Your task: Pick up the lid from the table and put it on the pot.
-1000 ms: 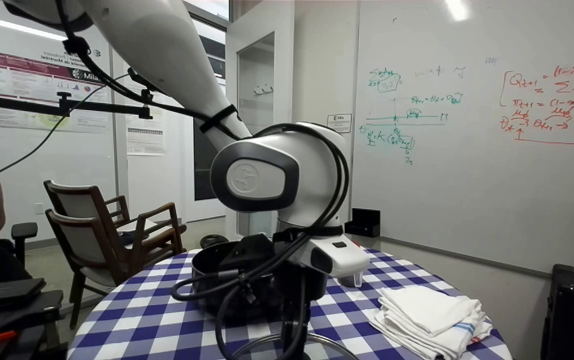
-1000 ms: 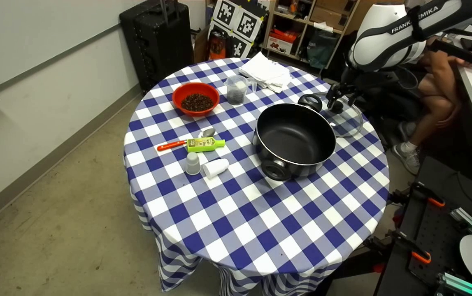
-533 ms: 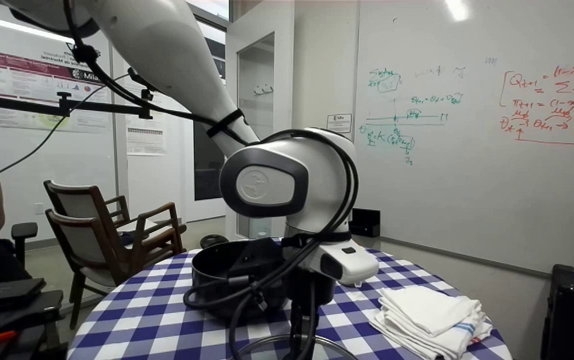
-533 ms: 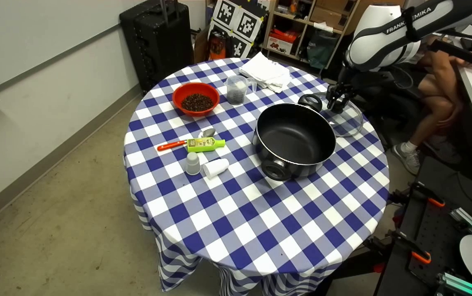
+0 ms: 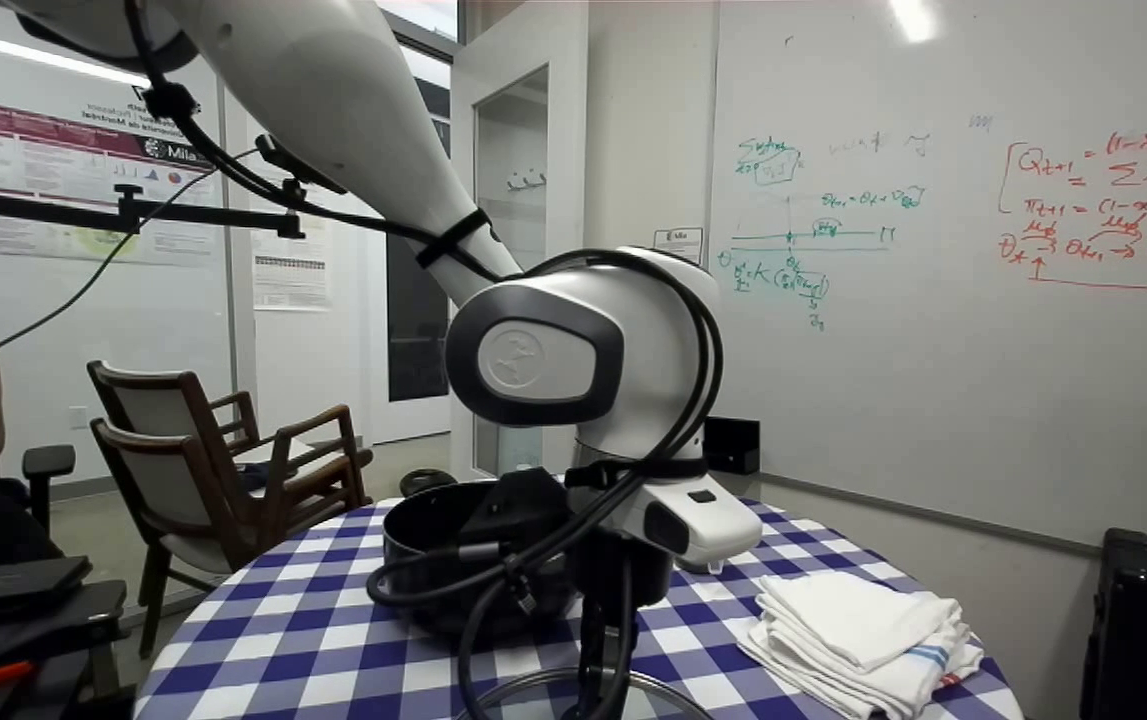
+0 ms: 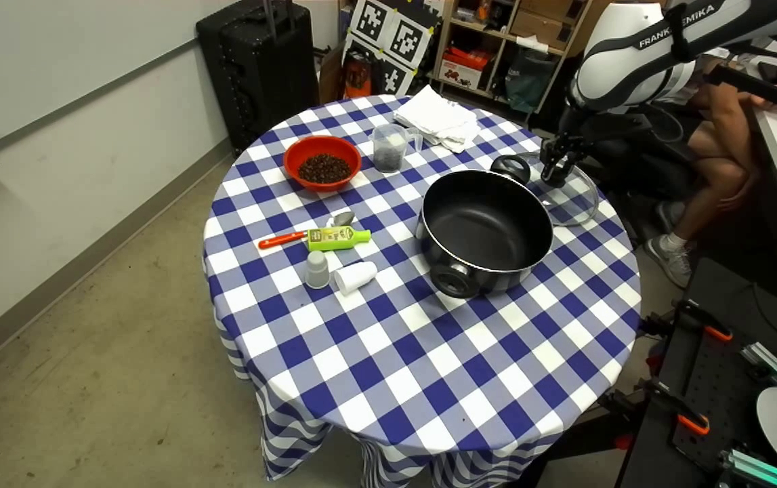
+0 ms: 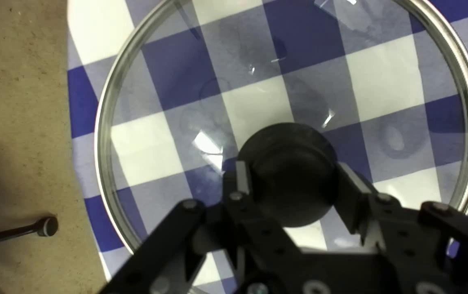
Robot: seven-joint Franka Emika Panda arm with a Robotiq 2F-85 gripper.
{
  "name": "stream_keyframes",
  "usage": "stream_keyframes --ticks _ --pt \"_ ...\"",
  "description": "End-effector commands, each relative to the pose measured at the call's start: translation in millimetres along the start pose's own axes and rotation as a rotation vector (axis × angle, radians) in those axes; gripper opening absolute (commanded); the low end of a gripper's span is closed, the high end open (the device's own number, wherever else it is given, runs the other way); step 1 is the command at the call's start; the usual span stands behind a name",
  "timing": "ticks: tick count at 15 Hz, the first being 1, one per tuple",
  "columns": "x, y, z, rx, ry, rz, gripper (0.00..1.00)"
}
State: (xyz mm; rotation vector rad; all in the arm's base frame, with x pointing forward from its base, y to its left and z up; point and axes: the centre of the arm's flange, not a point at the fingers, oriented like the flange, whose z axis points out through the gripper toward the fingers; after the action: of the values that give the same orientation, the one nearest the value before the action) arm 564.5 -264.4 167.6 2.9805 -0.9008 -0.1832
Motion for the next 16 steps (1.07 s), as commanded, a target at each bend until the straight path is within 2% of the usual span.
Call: stream_keyframes --ticks 1,6,9,12,16 --pt "-18 13 -20 0.025 -0.025 -0.009 0.25" --pt "-41 46 -67 0.008 0.006 0.035 0.25" --pt "-54 53 -102 0.016 0.022 0.036 0.25" --pt "-71 45 -136 0.019 0.04 0.02 0.25" --pt "-106 9 -173 0.031 0.041 -0.069 0.25"
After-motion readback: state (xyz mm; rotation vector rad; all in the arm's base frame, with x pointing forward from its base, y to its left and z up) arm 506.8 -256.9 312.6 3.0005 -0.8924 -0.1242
